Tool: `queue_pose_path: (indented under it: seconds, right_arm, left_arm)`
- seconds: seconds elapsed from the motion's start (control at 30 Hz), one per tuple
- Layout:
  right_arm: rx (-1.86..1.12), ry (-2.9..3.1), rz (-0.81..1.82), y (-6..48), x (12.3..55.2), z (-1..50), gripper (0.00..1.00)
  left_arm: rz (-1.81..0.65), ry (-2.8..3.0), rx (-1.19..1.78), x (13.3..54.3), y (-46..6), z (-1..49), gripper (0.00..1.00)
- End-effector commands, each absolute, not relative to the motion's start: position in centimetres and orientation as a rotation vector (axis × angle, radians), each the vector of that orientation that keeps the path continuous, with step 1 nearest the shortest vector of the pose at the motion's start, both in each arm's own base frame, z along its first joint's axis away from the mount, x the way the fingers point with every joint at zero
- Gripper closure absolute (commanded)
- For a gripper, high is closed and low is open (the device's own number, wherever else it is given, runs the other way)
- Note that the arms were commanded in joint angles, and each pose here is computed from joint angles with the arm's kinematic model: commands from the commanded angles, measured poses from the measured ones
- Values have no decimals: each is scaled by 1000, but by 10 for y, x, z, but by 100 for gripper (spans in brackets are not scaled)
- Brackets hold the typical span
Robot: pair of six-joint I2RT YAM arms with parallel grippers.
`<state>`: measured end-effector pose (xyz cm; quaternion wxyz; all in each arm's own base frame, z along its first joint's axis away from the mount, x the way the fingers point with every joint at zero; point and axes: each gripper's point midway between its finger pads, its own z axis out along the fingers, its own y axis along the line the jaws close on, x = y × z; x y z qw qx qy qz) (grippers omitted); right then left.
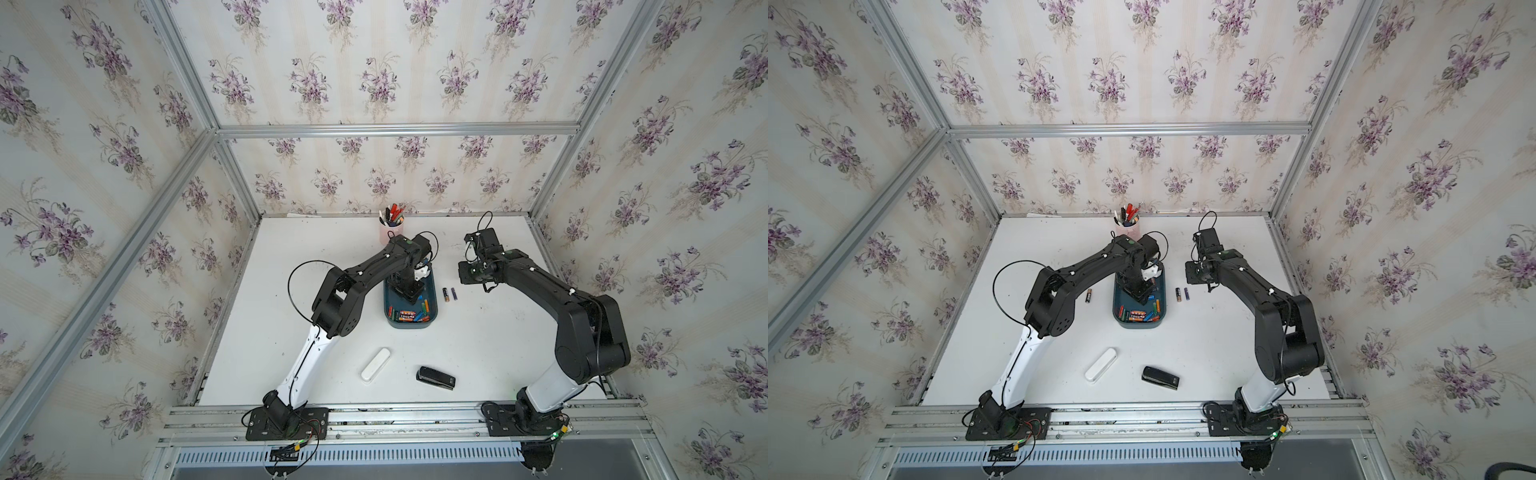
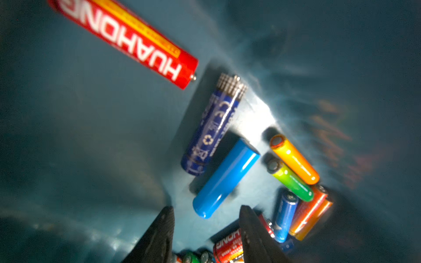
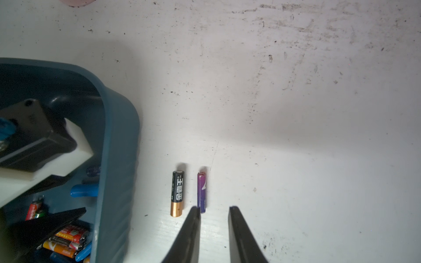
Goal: Take the batteries out of the storage box
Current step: Pick up the battery from the storage box.
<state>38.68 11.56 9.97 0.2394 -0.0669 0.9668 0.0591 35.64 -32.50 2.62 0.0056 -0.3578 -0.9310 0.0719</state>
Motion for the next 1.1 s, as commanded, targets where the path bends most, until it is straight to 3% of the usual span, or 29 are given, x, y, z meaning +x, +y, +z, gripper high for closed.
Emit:
queue_pose_path:
  seconds: [0.0, 0.67, 1.07]
  right_arm:
    - [-186, 2645, 153, 115, 388, 100, 73]
    - [-210, 2664, 166, 118, 389, 97, 73]
    - [-204, 2650, 176, 120, 392, 102, 74]
  left_arm:
    - [181, -2928, -1102, 359, -321, 24, 53]
    - [282, -2954, -1090, 363, -350, 16, 56]
    - [165, -2964, -1051, 364, -335, 13, 76]
